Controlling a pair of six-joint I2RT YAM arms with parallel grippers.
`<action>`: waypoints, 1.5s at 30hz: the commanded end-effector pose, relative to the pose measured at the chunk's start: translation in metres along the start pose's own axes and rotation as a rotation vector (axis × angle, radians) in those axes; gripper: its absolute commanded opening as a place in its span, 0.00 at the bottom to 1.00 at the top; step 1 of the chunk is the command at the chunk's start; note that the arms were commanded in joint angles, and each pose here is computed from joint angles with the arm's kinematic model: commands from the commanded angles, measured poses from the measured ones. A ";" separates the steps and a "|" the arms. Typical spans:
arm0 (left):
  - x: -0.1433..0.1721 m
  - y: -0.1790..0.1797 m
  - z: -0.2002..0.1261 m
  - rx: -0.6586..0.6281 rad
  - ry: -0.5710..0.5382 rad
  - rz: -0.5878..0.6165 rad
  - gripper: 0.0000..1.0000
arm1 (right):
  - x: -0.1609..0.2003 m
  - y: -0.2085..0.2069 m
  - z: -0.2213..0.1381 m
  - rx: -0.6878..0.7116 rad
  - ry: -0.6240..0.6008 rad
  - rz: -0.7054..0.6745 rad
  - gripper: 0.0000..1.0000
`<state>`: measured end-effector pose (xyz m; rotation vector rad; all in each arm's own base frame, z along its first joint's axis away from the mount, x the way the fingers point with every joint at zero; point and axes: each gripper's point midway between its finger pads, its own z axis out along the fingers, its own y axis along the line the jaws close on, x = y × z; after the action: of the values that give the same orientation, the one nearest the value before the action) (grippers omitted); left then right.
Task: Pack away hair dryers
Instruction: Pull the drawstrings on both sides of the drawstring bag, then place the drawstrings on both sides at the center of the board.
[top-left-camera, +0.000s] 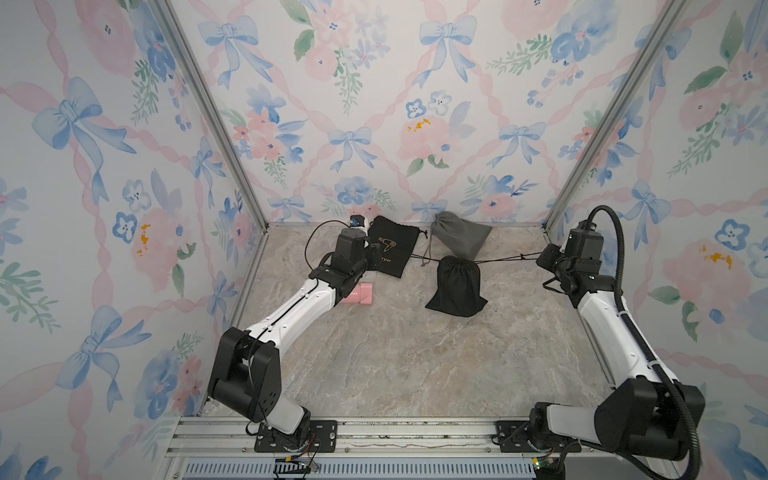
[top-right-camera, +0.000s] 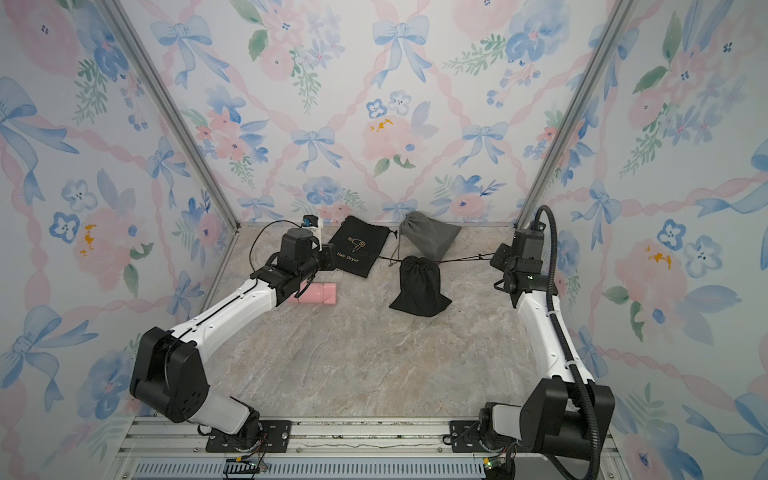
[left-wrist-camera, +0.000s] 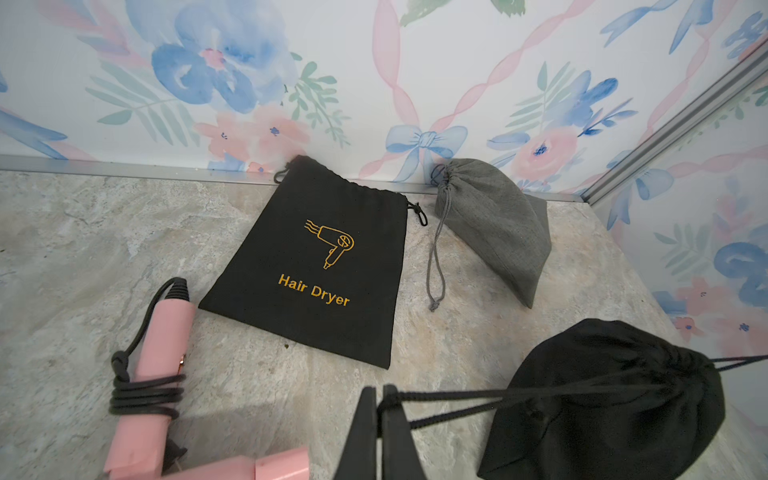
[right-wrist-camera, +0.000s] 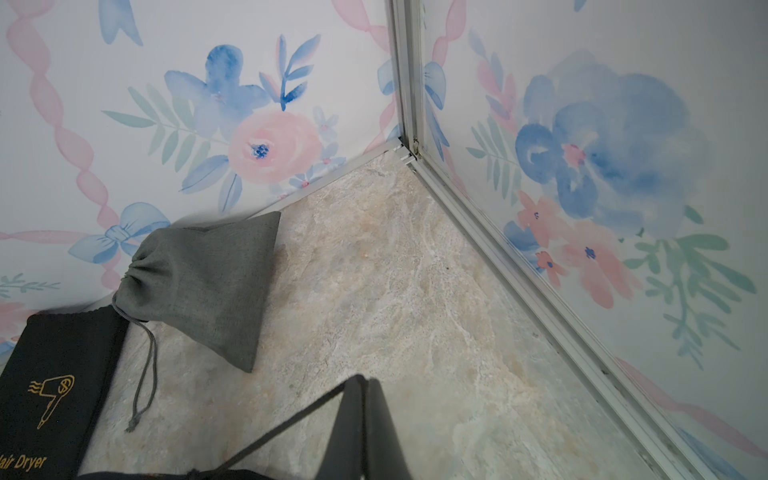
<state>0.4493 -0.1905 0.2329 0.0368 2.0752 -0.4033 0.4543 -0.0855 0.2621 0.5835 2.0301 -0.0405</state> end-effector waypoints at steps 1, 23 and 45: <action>-0.015 0.017 0.026 -0.074 -0.032 0.018 0.00 | -0.019 -0.010 0.021 0.043 -0.041 0.016 0.00; -0.004 -0.028 0.156 0.071 0.042 0.048 0.18 | 0.013 0.040 0.100 -0.034 0.077 -0.050 0.00; -0.061 -0.065 0.110 0.176 -0.065 0.093 0.89 | -0.040 0.096 0.049 -0.324 -0.034 -0.004 0.79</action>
<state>0.5700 -0.2914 0.1860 0.2127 2.0727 -0.5166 0.5575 -0.0477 0.2442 0.4506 2.0553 0.1710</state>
